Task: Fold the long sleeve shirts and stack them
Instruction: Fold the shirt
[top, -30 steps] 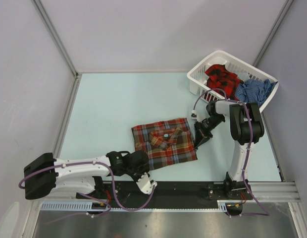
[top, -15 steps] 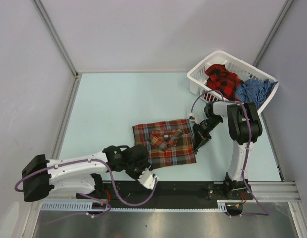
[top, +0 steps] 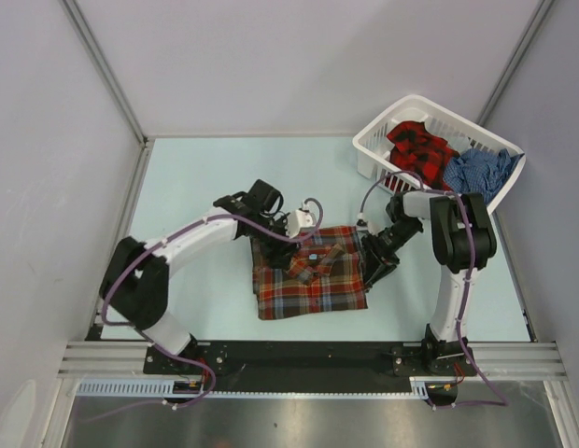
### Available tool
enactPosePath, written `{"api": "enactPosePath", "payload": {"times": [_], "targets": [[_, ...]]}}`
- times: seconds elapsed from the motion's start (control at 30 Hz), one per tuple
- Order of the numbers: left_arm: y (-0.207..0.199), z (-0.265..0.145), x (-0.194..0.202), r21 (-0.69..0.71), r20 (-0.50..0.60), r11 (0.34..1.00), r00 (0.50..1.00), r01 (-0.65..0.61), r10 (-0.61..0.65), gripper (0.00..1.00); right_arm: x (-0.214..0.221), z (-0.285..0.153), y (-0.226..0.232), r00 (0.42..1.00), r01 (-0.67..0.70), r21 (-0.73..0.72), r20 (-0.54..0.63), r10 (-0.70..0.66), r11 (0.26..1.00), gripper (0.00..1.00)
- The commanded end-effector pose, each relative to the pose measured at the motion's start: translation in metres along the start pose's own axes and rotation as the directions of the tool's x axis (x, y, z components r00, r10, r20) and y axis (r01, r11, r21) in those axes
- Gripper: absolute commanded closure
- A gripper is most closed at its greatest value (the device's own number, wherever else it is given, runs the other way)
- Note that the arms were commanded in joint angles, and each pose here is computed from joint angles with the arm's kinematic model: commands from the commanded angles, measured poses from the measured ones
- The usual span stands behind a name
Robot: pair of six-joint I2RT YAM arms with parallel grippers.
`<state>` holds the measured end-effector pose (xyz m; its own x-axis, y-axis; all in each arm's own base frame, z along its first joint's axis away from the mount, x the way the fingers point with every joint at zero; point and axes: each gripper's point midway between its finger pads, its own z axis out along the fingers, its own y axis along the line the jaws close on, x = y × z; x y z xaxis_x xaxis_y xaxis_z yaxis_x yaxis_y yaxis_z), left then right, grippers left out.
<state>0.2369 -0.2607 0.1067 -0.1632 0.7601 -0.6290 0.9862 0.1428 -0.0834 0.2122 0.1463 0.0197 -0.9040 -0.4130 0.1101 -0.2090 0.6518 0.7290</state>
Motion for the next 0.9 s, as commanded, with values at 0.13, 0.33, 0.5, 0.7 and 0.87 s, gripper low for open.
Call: {"api": "enactPosePath", "payload": {"times": [0.13,0.33,0.5,0.7,0.87], "targets": [[0.017,0.009,0.023,0.083,0.014,0.954,0.957,0.289,-0.291,0.38,-0.004,-0.068,0.032,0.979,0.161,0.012,0.128,-0.162,0.987,0.59],[0.020,0.021,0.042,0.061,-0.002,0.947,0.948,0.317,-0.317,0.38,-0.045,-0.083,0.045,0.930,0.268,0.059,0.246,-0.274,0.962,0.52],[0.024,0.028,0.052,0.054,-0.016,0.932,0.933,0.360,-0.359,0.38,-0.077,-0.069,0.045,0.916,0.316,0.082,0.234,-0.327,0.945,0.46],[0.018,0.034,0.059,0.080,-0.026,0.918,0.922,0.388,-0.387,0.44,-0.090,-0.041,0.037,0.915,0.351,0.091,0.181,-0.362,0.932,0.47],[0.007,0.029,0.053,0.129,-0.006,0.912,0.920,0.390,-0.393,0.70,-0.081,-0.028,0.042,0.915,0.374,0.055,0.144,-0.378,0.926,0.56]]}}
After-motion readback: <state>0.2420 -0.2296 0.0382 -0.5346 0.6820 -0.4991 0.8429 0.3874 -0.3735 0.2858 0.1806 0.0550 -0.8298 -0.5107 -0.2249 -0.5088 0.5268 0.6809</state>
